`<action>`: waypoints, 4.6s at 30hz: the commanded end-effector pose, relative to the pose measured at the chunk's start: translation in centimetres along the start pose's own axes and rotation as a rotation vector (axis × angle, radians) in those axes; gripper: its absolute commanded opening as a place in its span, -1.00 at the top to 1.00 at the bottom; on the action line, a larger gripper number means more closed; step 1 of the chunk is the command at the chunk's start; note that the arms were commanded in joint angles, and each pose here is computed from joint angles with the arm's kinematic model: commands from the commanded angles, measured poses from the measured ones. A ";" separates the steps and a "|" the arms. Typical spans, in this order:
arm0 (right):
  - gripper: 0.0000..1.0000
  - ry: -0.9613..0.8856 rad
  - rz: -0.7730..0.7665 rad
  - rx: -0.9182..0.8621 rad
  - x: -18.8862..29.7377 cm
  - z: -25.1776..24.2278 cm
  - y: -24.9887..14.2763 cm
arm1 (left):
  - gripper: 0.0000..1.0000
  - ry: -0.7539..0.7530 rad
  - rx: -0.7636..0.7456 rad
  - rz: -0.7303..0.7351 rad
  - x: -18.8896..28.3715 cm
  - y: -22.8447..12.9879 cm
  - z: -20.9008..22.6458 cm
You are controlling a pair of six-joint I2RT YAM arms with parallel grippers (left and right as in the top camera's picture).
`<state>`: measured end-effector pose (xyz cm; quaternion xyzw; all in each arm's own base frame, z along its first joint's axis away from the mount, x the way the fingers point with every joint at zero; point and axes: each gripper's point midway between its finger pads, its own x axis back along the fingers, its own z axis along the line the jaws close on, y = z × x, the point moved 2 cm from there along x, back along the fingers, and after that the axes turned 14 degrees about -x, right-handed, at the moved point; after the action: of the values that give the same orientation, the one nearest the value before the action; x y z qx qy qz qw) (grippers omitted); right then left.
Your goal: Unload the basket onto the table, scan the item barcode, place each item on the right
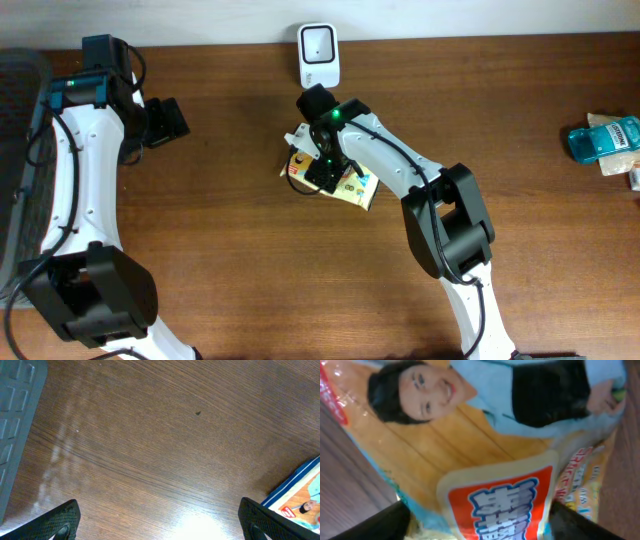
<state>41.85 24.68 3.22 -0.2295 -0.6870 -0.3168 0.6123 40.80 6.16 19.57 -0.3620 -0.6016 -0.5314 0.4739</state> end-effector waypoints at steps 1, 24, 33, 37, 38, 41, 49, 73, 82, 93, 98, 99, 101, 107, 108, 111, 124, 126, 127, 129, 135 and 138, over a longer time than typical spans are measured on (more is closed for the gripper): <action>-0.46 0.007 0.067 -0.040 -2.8 0.0 -1.5 | -0.99 0.007 0.009 -0.006 0.3 0.1 0.2; 0.92 -0.103 -0.320 -0.443 8.6 -5.2 8.5 | -0.99 0.007 0.010 -0.005 0.3 0.1 0.2; 0.92 -0.141 -0.694 -0.674 13.3 -10.7 14.3 | -0.99 0.008 0.009 0.002 0.3 -0.1 0.2; 0.92 -0.116 -0.780 -0.794 13.0 -12.7 15.3 | -0.99 0.007 0.009 0.005 0.3 -0.1 0.2; 0.92 -0.097 -0.798 -0.846 12.5 -13.3 15.5 | -0.99 0.007 0.009 0.005 0.3 -0.1 0.2; 0.92 -0.070 -0.833 -0.898 11.5 -14.0 16.1 | -0.99 0.007 0.009 0.005 0.3 -0.1 0.2; 0.92 -0.047 -0.850 -0.953 8.3 -14.4 16.8 | -0.99 0.007 0.009 0.004 0.3 -0.1 0.2; 0.92 -0.362 -0.615 -1.909 21.9 -39.6 -18.2 | -0.98 0.008 0.009 0.005 0.3 -0.1 0.2; 0.92 -0.532 -0.454 -2.288 22.1 -43.6 -39.9 | -0.99 0.008 0.009 0.004 0.3 -0.1 0.2; 0.43 -0.533 -0.298 -2.382 16.7 -43.6 -45.9 | -0.99 0.007 0.009 0.002 0.3 0.0 0.2; -0.61 -0.527 -0.278 -2.381 17.3 -43.0 -45.8 | -0.98 0.007 0.009 -0.003 0.3 0.1 0.2; -0.62 -0.526 -0.274 -2.382 17.5 -42.9 -45.8 | -0.98 0.007 0.010 -0.005 0.3 0.1 0.2; -0.68 -0.514 -0.311 -2.377 19.8 -42.5 -45.2 | -0.99 0.007 0.010 -0.007 0.3 0.1 0.2; -0.97 -0.248 -0.629 -2.180 29.4 -40.8 -39.0 | -0.99 0.007 0.010 -0.006 0.3 0.1 0.2; -0.97 -0.180 -0.679 -2.147 31.5 -39.4 -37.5 | -0.98 0.006 0.010 -0.006 0.3 0.1 0.2; -0.97 -0.097 -0.712 -2.092 35.0 -35.6 -34.8 | -0.99 -0.007 0.009 -0.001 0.3 0.0 0.0; -0.97 -0.005 -0.554 -1.405 40.4 -15.9 -21.1 | -0.98 -0.061 0.010 0.015 0.3 -0.3 -0.8; -0.97 0.006 -0.548 -1.344 40.7 -13.7 -20.2 | -0.98 -0.059 0.009 0.016 0.3 -0.3 -0.8; -0.97 0.017 -0.546 -1.320 40.7 -12.7 -19.9 | -0.98 -0.060 0.009 0.016 0.3 -0.3 -0.8; -0.97 0.034 -0.522 -1.264 40.5 -10.4 -19.5 | -0.98 -0.060 0.009 0.015 0.3 -0.3 -0.8; -0.97 0.042 -0.340 -1.168 36.4 -5.5 -20.2 | -0.99 -0.060 0.009 0.016 0.3 -0.3 -0.8; -0.97 0.095 -0.204 -1.136 33.1 -3.5 -20.3 | -0.98 -0.059 0.009 0.016 0.3 -0.3 -0.8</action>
<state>25.85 4.80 35.98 -0.4039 -0.4033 -0.7403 0.3550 40.46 5.34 19.43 -0.3820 -0.6089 -0.5169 0.4650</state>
